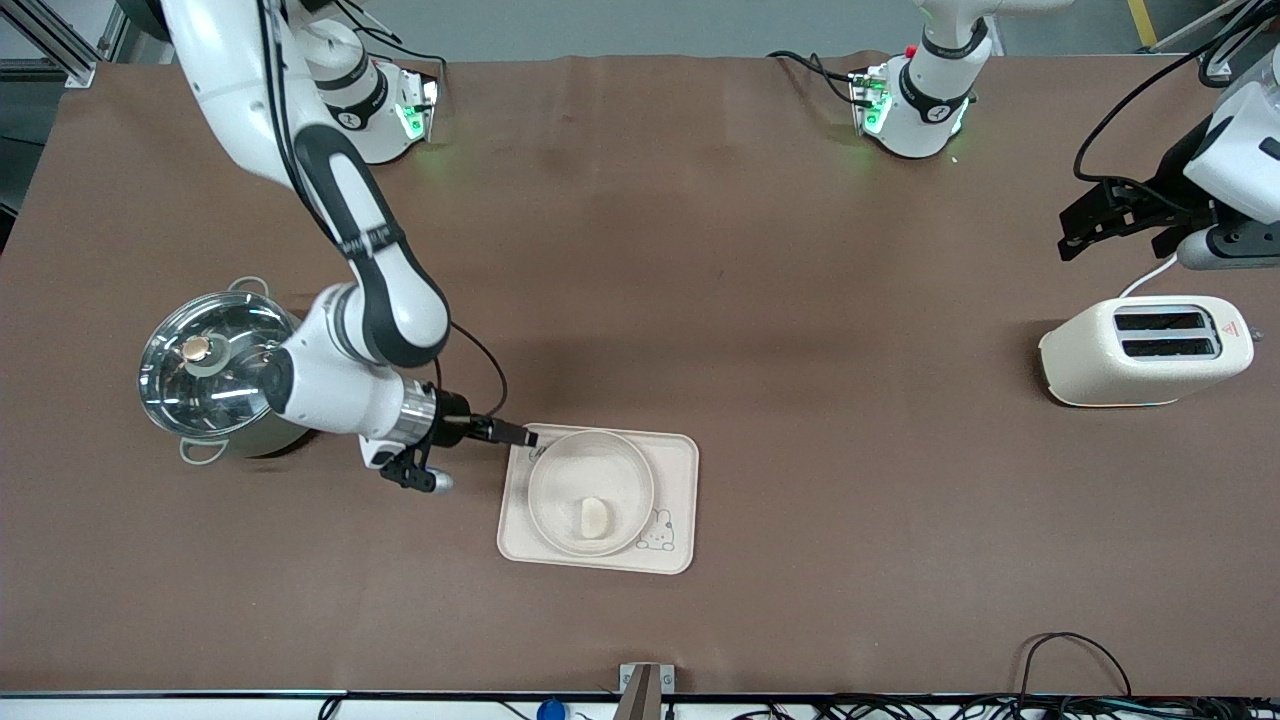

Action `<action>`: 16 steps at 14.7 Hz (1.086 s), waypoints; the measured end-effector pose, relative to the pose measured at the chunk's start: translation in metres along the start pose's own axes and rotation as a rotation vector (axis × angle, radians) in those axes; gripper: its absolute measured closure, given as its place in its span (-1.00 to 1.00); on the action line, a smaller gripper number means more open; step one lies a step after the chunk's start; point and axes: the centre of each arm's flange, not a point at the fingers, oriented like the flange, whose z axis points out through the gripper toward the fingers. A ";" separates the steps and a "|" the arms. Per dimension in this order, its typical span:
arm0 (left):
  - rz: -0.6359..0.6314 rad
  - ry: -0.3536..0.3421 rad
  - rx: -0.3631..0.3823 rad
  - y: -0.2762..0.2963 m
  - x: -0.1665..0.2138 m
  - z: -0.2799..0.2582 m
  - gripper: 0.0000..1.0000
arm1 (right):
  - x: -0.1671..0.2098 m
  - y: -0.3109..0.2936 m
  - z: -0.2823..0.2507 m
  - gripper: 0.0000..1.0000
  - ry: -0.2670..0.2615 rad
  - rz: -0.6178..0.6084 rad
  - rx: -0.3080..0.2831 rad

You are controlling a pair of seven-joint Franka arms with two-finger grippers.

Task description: Place bun in plate and plate on tray

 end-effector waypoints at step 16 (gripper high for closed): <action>0.002 0.008 -0.001 0.001 0.000 -0.003 -1.00 | -0.058 0.043 -0.442 -1.00 0.104 -0.190 -0.488</action>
